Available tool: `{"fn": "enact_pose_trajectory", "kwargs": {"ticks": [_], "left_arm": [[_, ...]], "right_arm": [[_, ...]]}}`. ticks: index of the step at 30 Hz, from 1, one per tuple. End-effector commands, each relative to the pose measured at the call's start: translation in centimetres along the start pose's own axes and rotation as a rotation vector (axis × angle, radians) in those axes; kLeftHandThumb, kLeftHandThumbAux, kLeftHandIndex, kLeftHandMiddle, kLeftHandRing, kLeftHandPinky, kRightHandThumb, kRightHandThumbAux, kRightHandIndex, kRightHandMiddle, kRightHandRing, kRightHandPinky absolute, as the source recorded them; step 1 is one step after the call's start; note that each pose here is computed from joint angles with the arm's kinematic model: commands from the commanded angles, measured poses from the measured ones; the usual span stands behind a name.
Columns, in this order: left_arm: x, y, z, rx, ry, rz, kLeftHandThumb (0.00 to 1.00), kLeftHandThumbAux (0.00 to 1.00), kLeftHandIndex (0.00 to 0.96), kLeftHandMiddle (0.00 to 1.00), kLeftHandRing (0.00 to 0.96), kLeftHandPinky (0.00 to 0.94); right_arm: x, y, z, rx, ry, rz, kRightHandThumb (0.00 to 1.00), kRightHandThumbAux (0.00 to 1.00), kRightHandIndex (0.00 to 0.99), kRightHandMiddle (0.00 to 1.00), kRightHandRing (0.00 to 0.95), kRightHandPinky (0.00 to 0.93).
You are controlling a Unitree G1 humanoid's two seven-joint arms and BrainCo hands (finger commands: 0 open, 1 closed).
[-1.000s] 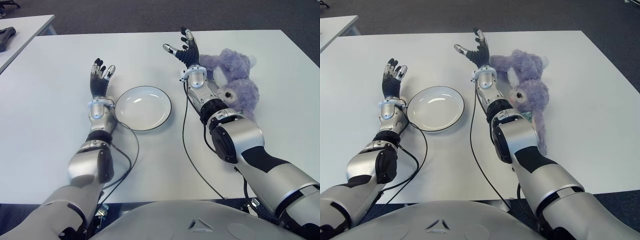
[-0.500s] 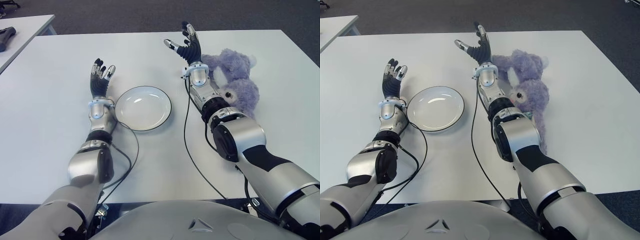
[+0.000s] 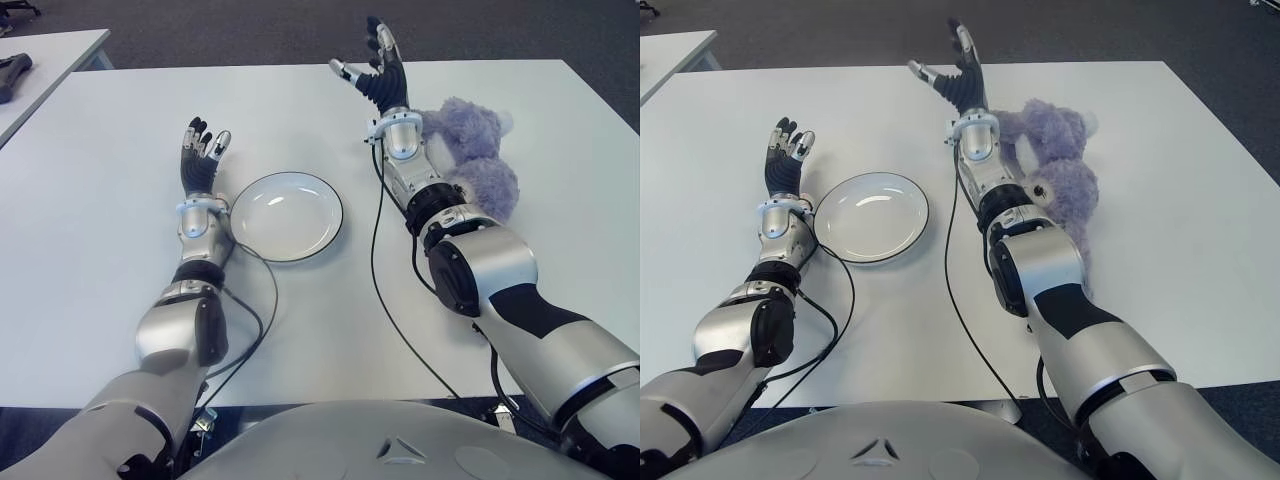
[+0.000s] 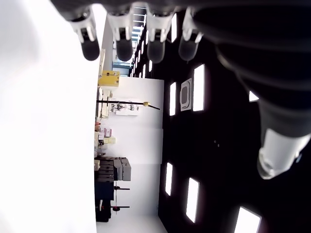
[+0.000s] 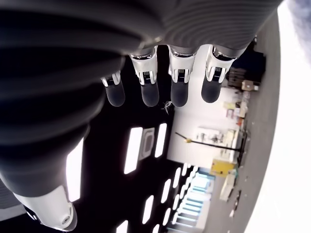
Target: Put the doll into the plate.
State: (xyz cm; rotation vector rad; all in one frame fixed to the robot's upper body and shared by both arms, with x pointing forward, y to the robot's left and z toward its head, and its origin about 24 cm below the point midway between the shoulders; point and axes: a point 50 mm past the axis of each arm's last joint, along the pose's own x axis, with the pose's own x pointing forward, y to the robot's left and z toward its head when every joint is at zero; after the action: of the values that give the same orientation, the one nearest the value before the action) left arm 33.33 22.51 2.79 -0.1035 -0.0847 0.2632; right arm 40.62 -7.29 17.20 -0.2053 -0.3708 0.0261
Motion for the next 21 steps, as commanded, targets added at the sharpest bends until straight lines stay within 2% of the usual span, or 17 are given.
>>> {"fn": "enact_pose_trajectory", "kwargs": {"ticks": [1,6,15,21], "left_arm": [[-11.2,1.6,-11.2,-0.043,0.482,0.134,0.0,0.58,0.048,0.076,0.042,0.0],[-11.1,1.5,-11.1,-0.043,0.487,0.134,0.0,0.579,0.052,0.084,0.047,0.011],[-10.9,1.5,-11.1,-0.042,0.494,0.131,0.0,0.586,0.054,0.086,0.052,0.017],[-10.7,1.4,-11.1,-0.03,0.496,0.128,0.0,0.585,0.051,0.085,0.053,0.023]], "right_arm": [[2.0,-2.4,3.4,-0.017,-0.128,-0.02,0.174,0.716,0.053,0.068,0.057,0.078],[2.9,-3.7,4.9,-0.06,-0.171,-0.03,0.172,0.723,0.049,0.064,0.057,0.075],[3.7,-4.5,6.7,-0.096,-0.211,-0.03,0.165,0.723,0.058,0.068,0.063,0.101],[4.1,-5.1,7.1,-0.14,-0.208,-0.034,0.124,0.7,0.051,0.07,0.059,0.058]]}}
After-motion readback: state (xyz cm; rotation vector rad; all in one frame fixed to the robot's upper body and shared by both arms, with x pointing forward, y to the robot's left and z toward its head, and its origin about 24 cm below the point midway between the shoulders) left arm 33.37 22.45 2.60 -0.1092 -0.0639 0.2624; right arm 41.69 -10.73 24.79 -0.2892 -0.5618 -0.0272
